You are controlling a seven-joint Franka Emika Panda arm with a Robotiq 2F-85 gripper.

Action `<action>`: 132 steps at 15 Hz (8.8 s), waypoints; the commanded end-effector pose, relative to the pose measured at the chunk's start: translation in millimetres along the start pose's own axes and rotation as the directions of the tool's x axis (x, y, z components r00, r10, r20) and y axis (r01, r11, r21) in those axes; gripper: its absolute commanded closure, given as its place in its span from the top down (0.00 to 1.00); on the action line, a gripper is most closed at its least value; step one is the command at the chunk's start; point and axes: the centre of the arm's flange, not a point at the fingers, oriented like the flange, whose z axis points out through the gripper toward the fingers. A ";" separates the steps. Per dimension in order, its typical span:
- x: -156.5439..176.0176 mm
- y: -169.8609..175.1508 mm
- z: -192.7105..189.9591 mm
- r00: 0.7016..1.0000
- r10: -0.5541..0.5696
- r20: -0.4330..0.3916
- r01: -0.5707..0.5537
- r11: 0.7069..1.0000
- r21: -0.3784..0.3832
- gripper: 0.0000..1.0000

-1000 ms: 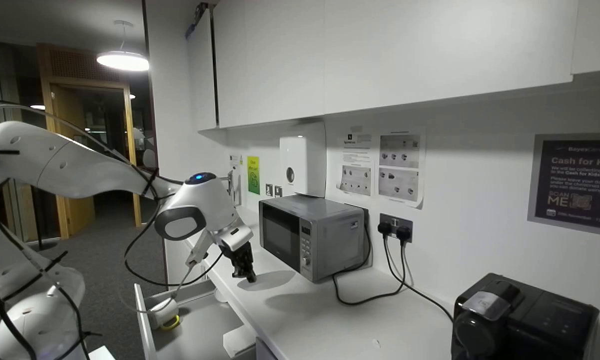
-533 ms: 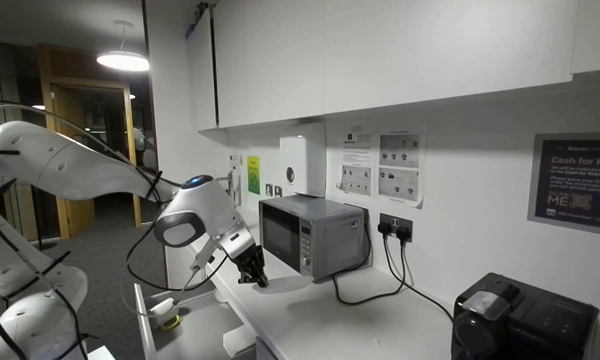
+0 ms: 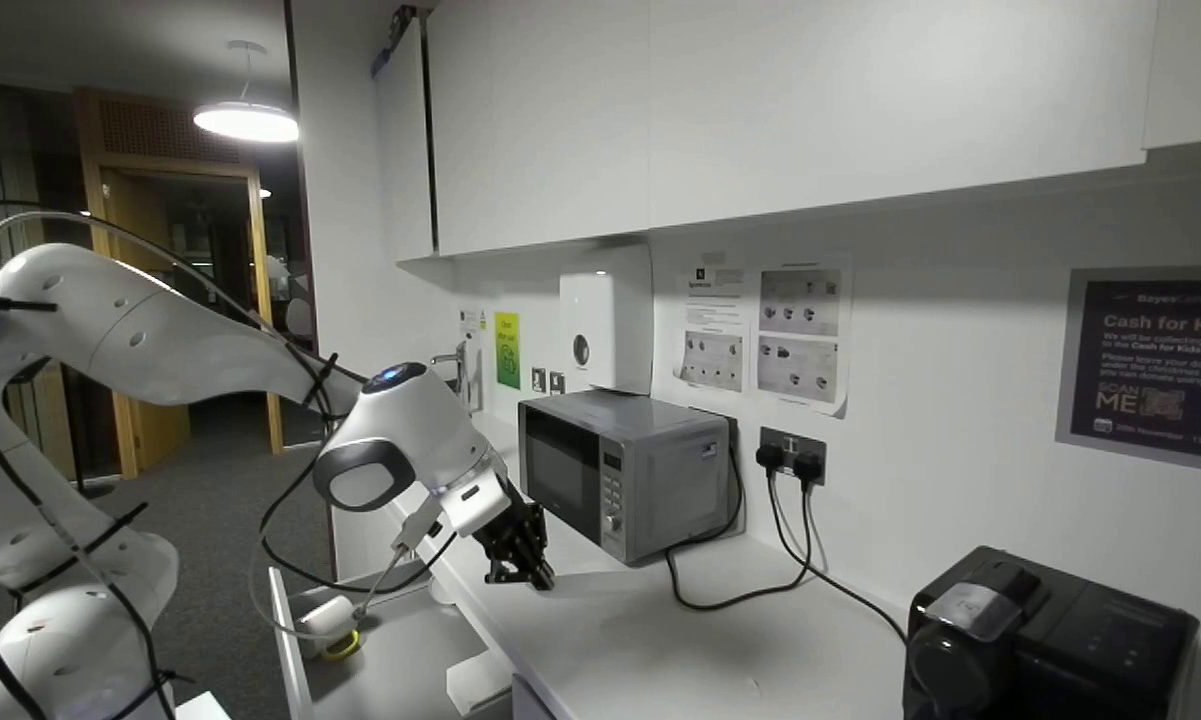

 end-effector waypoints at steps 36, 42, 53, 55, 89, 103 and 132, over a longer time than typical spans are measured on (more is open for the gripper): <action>14.0 45.9 52.7 0.961 0.197 0.194 -0.235 0.952 0.199 0.01; 14.9 52.5 70.1 0.953 0.207 0.221 -0.250 0.949 0.190 0.01; 22.5 57.4 93.0 0.946 0.198 0.255 -0.255 0.944 0.211 0.01; 23.0 58.6 95.6 0.947 0.195 0.257 -0.251 0.945 0.209 0.01; 32.5 44.2 154.6 0.940 0.145 0.308 -0.215 0.954 0.207 0.01; 34.6 40.5 164.1 0.938 0.143 0.316 -0.204 0.964 0.170 0.85; 10.9 -39.5 94.6 0.960 -0.239 0.145 0.240 0.971 0.007 1.00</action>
